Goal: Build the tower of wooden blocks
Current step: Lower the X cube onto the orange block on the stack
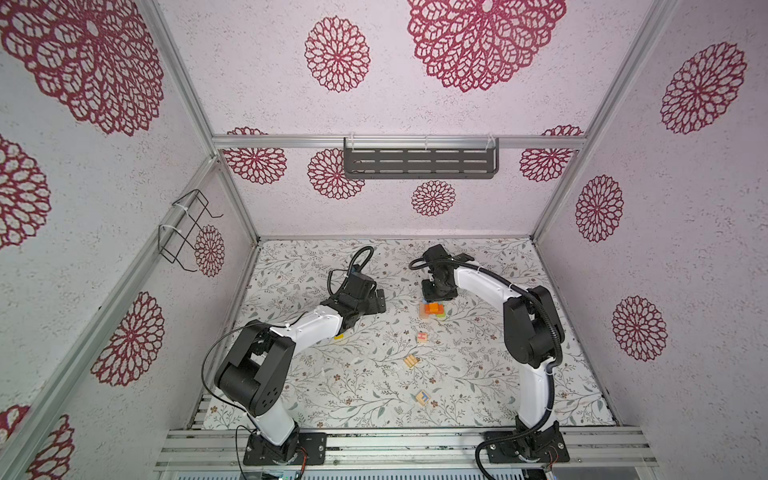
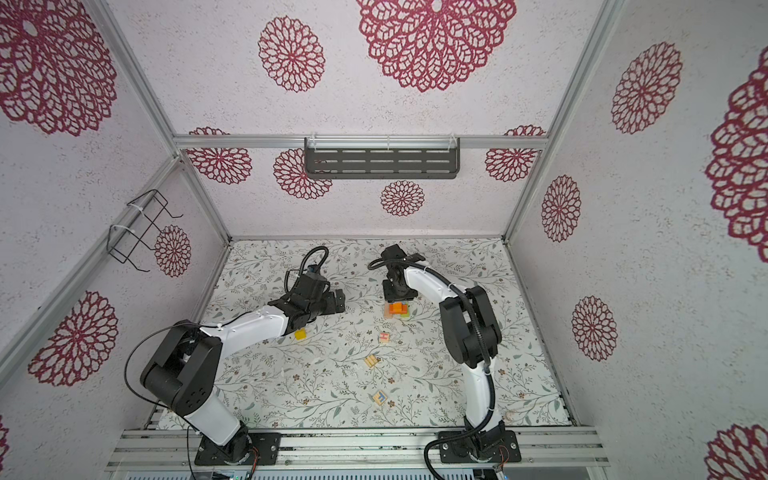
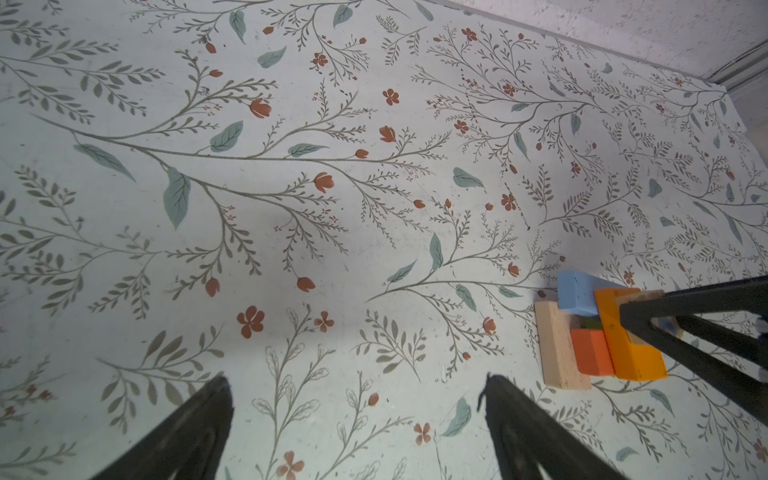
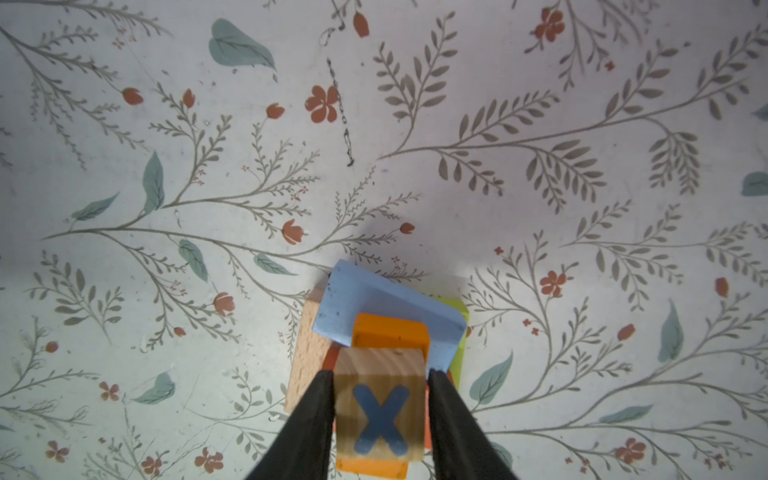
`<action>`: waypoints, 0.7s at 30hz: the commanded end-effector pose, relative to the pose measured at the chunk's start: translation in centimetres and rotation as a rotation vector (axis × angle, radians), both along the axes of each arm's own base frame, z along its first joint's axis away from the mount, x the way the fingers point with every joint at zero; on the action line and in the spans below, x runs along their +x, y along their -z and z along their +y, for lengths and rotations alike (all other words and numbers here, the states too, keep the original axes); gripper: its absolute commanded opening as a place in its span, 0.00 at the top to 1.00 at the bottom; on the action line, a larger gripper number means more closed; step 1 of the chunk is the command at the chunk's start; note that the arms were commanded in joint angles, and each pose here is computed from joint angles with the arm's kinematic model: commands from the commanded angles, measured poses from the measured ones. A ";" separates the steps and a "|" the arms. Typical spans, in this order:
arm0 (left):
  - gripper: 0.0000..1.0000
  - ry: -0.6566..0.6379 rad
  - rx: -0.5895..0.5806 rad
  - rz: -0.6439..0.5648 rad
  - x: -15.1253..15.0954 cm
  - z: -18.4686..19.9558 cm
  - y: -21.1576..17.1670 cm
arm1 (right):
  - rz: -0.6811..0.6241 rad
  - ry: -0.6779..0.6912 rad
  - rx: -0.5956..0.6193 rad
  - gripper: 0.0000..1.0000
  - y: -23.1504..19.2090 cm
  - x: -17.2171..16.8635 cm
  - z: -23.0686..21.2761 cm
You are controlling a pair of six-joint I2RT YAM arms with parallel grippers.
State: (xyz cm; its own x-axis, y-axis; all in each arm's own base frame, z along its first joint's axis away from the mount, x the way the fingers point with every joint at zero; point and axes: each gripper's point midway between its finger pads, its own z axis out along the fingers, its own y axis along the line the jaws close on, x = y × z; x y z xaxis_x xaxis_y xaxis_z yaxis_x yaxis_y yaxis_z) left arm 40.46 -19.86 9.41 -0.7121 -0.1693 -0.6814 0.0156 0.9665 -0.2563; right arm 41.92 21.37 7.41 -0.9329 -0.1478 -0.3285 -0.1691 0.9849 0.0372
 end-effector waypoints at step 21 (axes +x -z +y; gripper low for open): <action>0.03 -0.013 -0.002 -0.001 0.2 0.5 0.2 | -0.028 0.018 0.020 0.66 -1.3 1.1 0.2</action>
State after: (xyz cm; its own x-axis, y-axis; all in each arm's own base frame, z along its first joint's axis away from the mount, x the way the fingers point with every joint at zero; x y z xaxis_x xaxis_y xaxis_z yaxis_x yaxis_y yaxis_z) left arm 40.54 -19.73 9.42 -0.7110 -0.1717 -0.6819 0.0125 0.9665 -0.2565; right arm 42.39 21.60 7.93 -0.9286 -0.1422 -0.3427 -0.1667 0.9851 0.0430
